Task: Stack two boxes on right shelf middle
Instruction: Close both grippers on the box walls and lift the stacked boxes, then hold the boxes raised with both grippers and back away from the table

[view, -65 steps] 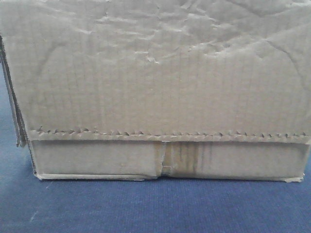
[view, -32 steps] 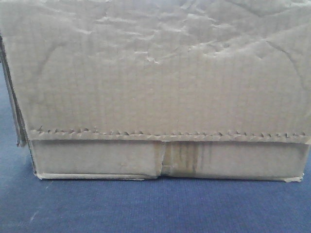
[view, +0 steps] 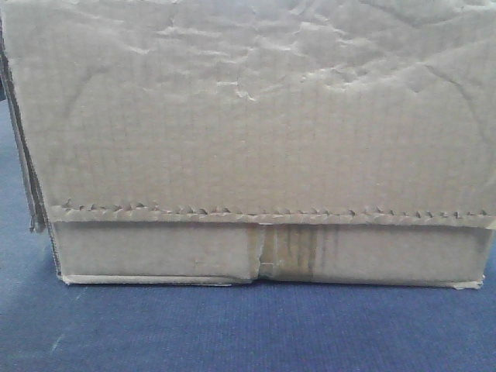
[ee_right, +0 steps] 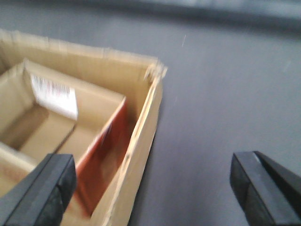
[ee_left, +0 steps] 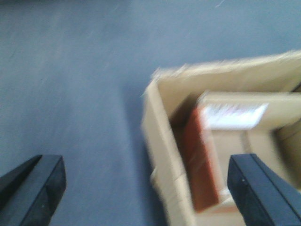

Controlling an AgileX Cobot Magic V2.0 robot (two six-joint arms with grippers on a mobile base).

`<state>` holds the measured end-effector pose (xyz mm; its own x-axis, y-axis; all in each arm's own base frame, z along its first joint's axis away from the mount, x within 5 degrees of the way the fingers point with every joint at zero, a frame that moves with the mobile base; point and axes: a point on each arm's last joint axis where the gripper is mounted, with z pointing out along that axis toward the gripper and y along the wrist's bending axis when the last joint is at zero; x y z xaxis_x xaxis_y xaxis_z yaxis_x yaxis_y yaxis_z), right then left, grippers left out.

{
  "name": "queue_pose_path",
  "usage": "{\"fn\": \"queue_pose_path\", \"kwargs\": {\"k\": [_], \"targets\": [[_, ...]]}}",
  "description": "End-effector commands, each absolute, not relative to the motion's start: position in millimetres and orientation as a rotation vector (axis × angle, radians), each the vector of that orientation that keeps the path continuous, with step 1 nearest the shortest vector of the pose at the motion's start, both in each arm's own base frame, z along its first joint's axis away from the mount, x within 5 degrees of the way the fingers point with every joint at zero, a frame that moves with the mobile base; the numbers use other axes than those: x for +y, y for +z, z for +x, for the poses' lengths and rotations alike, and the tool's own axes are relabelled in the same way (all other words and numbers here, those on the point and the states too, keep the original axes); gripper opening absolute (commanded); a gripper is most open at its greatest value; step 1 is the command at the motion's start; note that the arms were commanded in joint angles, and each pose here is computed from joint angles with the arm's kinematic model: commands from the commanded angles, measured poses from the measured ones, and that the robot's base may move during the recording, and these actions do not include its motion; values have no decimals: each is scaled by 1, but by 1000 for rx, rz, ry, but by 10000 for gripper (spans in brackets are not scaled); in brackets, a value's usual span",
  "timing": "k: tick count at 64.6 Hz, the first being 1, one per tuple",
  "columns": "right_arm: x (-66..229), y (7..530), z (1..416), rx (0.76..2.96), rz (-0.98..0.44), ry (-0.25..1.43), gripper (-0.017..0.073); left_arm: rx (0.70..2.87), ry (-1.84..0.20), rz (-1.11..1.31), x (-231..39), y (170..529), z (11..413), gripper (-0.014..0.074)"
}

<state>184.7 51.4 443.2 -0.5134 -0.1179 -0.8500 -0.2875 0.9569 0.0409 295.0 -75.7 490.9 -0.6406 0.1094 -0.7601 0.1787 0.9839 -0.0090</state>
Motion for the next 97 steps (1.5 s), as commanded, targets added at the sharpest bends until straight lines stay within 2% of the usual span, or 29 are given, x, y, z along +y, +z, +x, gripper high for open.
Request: {"fn": "queue_pose_path", "kwargs": {"k": [1,8,21,42,47,51,54,56,61,65,66,67,70,88,97], "targets": [[58,436,200,2207,-297,247,568,2344,-104,213,-76,469,299,599],[66,419,217,2312,-302,296,568,2457,-148,226,-81,438,304,599],[74,387,248,2476,-316,286,568,2626,-194,253,-91,386,305,599],[84,343,284,2633,-321,276,568,2706,-181,334,-113,353,317,599],[85,337,289,2654,-322,274,522,2736,-175,322,-115,345,321,599],[86,335,290,2661,-322,273,427,2748,-174,301,-115,342,323,589],[86,335,290,2662,-322,273,349,2752,-173,287,-115,341,324,556],[86,335,290,2662,-322,273,256,2750,-174,287,-115,341,324,519],[86,335,290,2662,-322,273,49,2750,-174,287,-115,341,324,364],[86,335,290,2662,-322,273,-111,2750,-174,287,-115,341,324,169],[86,335,290,2662,-322,273,-148,2750,-174,287,-115,341,324,143],[86,335,290,2662,-322,273,-169,2750,-174,287,-115,341,324,92],[86,335,291,2660,-322,271,-157,2750,-174,287,-115,341,324,-102],[84,340,287,2643,-324,264,-154,2739,-184,261,-114,346,321,-111],[82,355,279,2567,-316,270,-154,2663,-204,256,-111,370,312,-111]]}}
